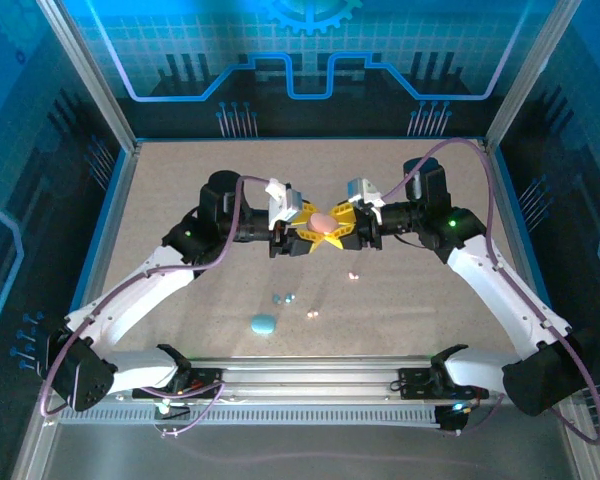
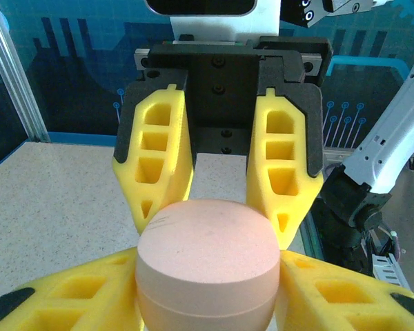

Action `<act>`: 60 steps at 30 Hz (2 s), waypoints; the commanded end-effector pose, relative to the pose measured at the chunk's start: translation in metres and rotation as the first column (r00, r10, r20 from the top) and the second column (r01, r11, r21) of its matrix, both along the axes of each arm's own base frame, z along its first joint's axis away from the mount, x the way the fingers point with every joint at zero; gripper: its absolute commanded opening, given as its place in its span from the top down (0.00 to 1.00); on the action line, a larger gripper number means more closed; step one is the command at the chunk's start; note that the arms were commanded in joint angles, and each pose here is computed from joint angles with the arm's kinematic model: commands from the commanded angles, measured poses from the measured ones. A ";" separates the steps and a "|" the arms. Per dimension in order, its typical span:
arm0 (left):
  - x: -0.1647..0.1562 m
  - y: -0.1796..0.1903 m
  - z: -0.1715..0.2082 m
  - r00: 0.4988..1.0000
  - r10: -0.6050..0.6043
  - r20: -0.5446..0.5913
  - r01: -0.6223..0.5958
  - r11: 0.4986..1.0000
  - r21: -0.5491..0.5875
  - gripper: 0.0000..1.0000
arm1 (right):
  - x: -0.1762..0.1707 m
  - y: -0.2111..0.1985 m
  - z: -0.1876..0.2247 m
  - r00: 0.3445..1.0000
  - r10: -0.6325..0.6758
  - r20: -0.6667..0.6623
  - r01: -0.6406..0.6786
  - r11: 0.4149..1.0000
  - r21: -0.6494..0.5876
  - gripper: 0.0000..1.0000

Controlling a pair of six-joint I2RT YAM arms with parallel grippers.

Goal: Insert wireless bluetooth earbuds into charging case

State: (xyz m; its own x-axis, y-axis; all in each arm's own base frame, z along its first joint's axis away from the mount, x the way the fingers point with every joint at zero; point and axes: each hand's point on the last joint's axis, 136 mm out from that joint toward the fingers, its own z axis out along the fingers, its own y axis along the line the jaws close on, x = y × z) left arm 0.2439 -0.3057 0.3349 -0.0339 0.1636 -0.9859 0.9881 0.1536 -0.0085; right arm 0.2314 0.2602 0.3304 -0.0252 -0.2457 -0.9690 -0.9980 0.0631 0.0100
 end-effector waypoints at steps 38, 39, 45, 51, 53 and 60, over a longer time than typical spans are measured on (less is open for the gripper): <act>-0.004 -0.002 0.007 0.999 -0.036 0.001 0.036 0.999 -0.015 0.49 | -0.003 -0.005 0.003 0.998 -0.006 0.065 0.004 1.000 0.028 0.68; -0.004 -0.002 0.007 0.999 -0.038 -0.001 0.038 0.999 -0.014 0.49 | -0.004 -0.004 0.004 0.998 0.000 0.067 -0.002 1.000 0.030 0.67; -0.006 -0.002 0.009 0.999 -0.043 0.000 0.043 0.999 -0.020 0.52 | -0.004 -0.005 0.001 0.997 -0.001 0.072 0.000 1.000 0.018 0.68; -0.005 -0.003 0.008 0.999 -0.045 -0.001 0.045 0.999 -0.015 0.55 | -0.004 -0.005 -0.001 0.998 -0.001 0.068 0.000 1.000 0.009 0.67; -0.006 -0.003 0.007 0.999 -0.047 -0.001 0.047 0.999 -0.014 0.54 | -0.004 -0.005 -0.001 0.998 0.003 0.062 -0.004 1.000 0.008 0.68; -0.007 -0.003 0.008 0.999 -0.050 0.001 0.050 0.999 -0.017 0.49 | -0.003 -0.004 -0.001 0.998 0.006 0.058 -0.006 1.000 0.002 0.68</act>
State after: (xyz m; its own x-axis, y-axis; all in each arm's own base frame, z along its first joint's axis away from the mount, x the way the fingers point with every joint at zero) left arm 0.2416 -0.3071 0.3316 -0.0652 0.1748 -0.9824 0.9903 0.1327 -0.0421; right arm 0.2292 0.2578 0.3305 0.0387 -0.2316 -0.9721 -0.9964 0.0645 -0.0551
